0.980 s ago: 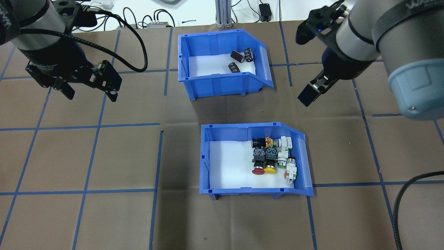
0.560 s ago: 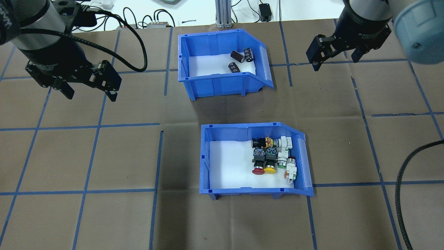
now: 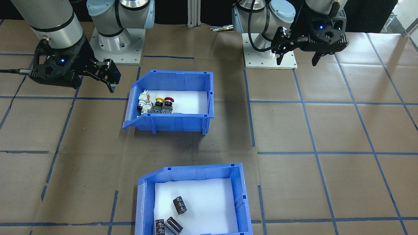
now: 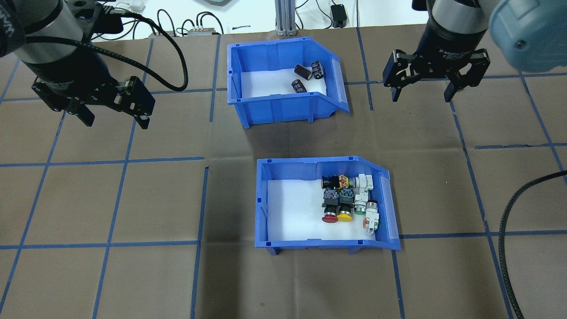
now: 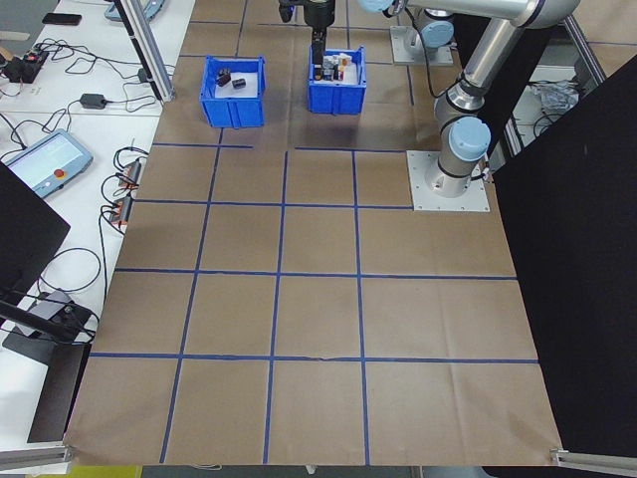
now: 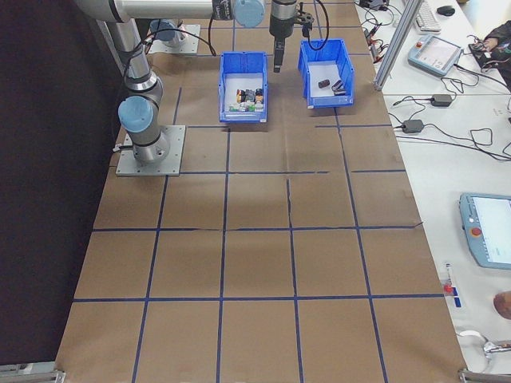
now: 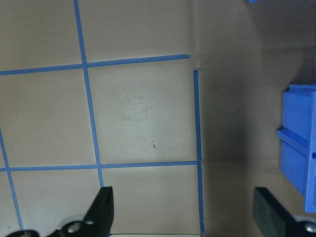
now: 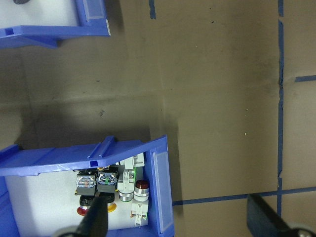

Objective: Place battery box in front

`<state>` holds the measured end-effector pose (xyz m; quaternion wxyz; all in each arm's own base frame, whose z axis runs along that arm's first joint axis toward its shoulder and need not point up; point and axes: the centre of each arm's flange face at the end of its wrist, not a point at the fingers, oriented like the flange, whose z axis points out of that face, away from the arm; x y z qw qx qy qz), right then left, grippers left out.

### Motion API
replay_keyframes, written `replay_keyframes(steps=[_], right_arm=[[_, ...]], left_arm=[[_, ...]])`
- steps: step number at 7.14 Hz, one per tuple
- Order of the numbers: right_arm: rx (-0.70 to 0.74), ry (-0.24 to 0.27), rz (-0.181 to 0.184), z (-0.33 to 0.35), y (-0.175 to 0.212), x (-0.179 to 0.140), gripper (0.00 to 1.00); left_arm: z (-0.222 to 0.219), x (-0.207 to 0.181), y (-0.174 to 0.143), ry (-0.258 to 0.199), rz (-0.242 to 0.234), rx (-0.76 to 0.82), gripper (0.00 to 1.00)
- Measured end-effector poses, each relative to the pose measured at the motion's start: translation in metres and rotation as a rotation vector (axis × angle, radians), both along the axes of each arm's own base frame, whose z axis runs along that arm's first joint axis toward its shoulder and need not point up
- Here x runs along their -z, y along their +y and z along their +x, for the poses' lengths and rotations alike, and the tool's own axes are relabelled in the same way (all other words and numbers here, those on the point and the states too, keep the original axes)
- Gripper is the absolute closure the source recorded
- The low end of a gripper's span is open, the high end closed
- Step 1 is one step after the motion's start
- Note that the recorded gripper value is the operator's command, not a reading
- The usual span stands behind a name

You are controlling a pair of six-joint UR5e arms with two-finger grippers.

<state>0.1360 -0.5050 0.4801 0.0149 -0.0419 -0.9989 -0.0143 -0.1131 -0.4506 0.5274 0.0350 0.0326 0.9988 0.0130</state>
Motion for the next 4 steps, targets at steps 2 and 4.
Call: replay_keyframes(steps=[2, 4], right_arm=[[-0.010, -0.002, 0.008, 0.0021, 0.0005, 0.0045, 0.00], [-0.013, -0.007, -0.001, 0.0026, -0.0014, 0.0017, 0.00]], left_arm=[[0.0000, -0.0003, 0.0000, 0.000, -0.001, 0.000, 0.00], [0.0000, -0.0002, -0.0001, 0.001, -0.001, 0.000, 0.00]])
